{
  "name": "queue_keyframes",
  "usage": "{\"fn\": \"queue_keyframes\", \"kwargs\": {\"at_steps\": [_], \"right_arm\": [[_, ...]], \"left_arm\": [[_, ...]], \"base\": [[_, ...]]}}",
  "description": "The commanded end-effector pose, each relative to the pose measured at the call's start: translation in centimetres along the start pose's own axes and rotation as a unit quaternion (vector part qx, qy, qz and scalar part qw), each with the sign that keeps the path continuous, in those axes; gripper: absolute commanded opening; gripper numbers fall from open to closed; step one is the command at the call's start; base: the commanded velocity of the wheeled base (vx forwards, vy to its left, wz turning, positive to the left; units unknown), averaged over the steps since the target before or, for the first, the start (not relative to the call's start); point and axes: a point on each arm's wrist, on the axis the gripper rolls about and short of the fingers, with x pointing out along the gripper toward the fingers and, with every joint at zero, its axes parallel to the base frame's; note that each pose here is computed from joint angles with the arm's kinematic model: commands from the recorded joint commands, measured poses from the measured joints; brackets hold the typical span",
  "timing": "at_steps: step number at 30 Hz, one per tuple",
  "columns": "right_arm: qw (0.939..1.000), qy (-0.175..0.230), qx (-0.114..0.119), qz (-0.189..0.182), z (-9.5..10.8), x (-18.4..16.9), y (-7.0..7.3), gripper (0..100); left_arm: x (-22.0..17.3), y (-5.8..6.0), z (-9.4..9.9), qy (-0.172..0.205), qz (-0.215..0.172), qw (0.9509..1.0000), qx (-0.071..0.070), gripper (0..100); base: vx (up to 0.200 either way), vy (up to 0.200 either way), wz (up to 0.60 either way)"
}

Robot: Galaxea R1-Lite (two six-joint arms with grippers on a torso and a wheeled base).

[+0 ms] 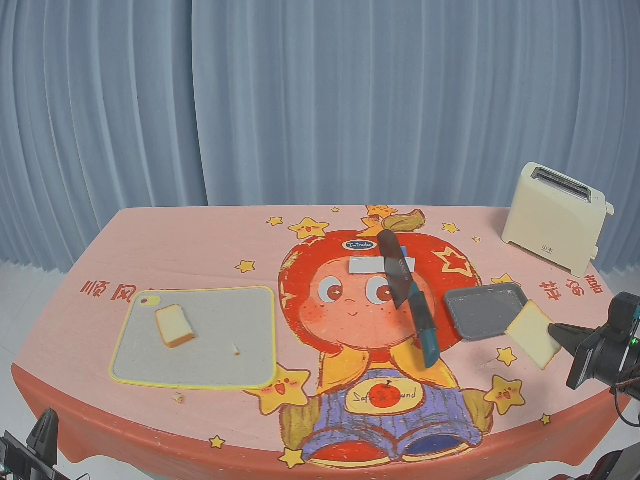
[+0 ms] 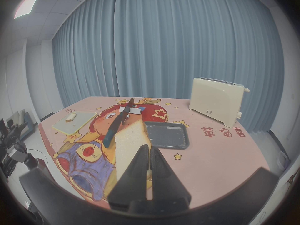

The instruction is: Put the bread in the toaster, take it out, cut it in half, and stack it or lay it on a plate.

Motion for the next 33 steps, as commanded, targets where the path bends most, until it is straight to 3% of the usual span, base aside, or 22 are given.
{"fn": "queue_keyframes", "kwargs": {"at_steps": [1, 24, 33], "right_arm": [[1.0, 0.002, 0.0, 0.0, -0.1, 0.1, 0.0, 0], [1.0, 0.0, 0.004, -0.007, 0.3, 0.3, 0.1, 0], [0.9998, -0.018, 0.009, 0.001, 3.7, 2.1, 0.9, 0]], "left_arm": [[0.1, 0.0, -0.5, 0.009, 0.0, 1.0, 0.0, 0], [0.1, 0.0, -0.5, 0.009, 0.001, 1.0, -0.001, 0], [0.1, 0.0, -0.5, 0.009, 0.001, 1.0, -0.001, 0]], "base": [[0.0, -0.2, 0.0], [0.0, 0.0, 0.0], [0.0, 0.0, 0.0]]}}
